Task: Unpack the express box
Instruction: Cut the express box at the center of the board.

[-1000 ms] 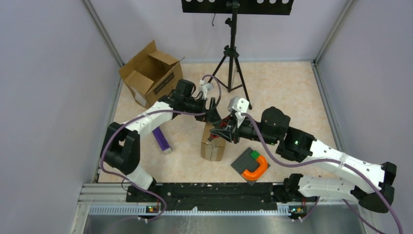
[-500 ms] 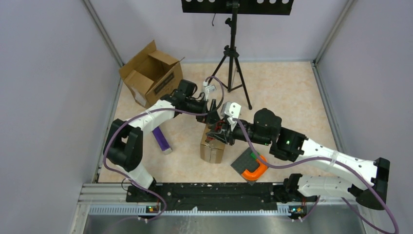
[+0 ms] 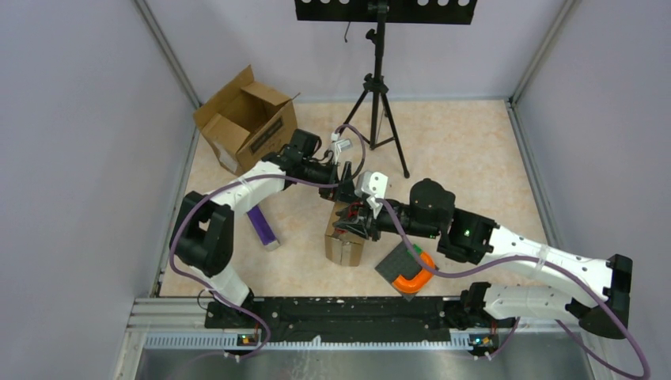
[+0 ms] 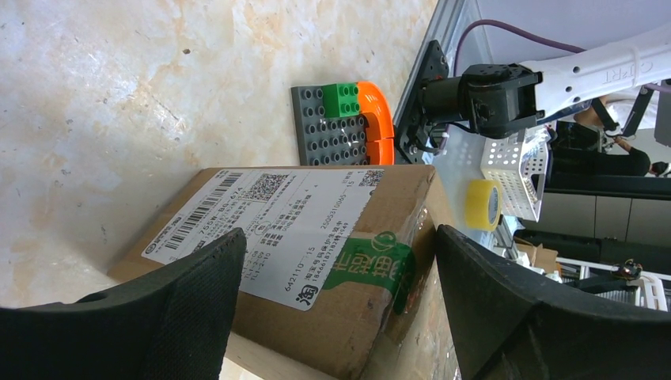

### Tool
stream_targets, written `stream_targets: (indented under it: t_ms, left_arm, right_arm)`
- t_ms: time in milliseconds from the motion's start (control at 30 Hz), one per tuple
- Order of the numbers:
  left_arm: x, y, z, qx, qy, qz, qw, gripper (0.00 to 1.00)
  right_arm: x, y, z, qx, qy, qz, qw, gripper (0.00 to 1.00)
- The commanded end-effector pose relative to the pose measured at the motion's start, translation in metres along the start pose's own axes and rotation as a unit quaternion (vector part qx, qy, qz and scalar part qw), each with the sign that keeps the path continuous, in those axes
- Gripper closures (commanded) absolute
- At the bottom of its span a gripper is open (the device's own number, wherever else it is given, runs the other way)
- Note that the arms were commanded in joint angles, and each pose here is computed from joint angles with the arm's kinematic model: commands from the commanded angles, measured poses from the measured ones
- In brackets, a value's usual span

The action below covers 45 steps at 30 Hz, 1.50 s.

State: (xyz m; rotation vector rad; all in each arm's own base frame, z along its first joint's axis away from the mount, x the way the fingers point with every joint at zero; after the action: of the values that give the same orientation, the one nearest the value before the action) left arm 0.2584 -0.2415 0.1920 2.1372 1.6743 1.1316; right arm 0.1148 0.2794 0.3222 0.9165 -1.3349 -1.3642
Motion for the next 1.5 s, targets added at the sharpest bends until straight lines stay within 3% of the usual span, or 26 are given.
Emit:
stream_targets:
  t_ms: [0,1033,1467]
  left_arm:
    - [-0.010,-0.027,0.027,0.013,0.060,0.054,0.997,0.11]
    - [-0.011,-0.030,0.029,0.019,0.066,0.057,0.996,0.13]
    - [-0.013,-0.034,0.041,0.017,0.077,0.075,0.994,0.14]
  right_arm:
    - [-0.002,0.010,0.005,0.018,0.014,-0.023,0.999,1.00]
    - [-0.012,-0.040,-0.009,-0.005,-0.033,0.029,0.999,1.00]
    - [0.004,0.009,0.004,0.020,-0.035,-0.006,0.999,1.00]
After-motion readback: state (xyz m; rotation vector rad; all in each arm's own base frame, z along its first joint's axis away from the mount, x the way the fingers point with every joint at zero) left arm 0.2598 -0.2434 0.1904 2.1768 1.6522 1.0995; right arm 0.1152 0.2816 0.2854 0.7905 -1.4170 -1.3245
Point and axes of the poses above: each gripper's point midway between its finger pads, its own x axis back along the fingers, its own z axis along the line the jaws close on, y = z × x, the point moved 7 cm from there along x, back along the fingers, and after that the axes turned 10 degrees about -x, right-handed, at the moved point
